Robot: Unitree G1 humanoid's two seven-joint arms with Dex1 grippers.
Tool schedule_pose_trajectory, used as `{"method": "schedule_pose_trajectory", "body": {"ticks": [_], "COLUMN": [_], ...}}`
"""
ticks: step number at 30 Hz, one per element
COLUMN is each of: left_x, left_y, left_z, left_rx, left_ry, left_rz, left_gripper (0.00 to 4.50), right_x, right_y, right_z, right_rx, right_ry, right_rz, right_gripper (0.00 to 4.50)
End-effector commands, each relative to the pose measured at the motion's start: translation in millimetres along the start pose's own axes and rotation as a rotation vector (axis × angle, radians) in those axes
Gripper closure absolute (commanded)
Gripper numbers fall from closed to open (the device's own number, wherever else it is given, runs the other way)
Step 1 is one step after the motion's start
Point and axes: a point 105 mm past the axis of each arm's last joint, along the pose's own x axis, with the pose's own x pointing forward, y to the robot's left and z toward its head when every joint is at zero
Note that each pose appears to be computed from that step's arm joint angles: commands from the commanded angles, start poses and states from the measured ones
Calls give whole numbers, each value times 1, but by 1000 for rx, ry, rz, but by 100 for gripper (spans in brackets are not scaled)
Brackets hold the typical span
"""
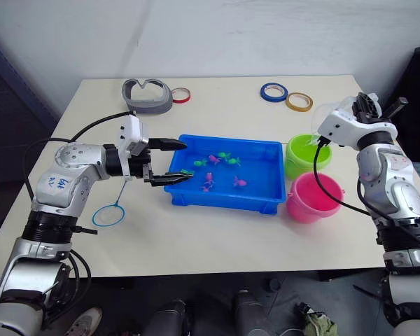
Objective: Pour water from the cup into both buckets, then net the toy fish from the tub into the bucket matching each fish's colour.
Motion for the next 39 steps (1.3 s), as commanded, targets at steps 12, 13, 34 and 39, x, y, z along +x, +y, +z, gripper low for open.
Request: {"method": "schedule_pose_trajectory", "body": {"ticks": [12, 13, 34, 39], "left_x": [0, 0, -1, -2], "left_y": [-3, -3, -5, -7], "left_z": [10, 9, 8, 12], "left_rx": [42, 43, 28, -8], "left_ry": [-15, -15, -23, -54], "left_rz": [-7, -7, 1, -12], "left_gripper": [0, 0, 0, 0], "right_x": [3, 3, -2, -14], "right_y": [-15, -16, -18, -14], "right_z": [17, 18, -10, -46], "right_rx": [-174, -194, 16, 338], "right_ry": [-84, -87, 62, 209], "right_rz": [-79, -87, -85, -38], "right_gripper": [446, 446, 446, 446]}}
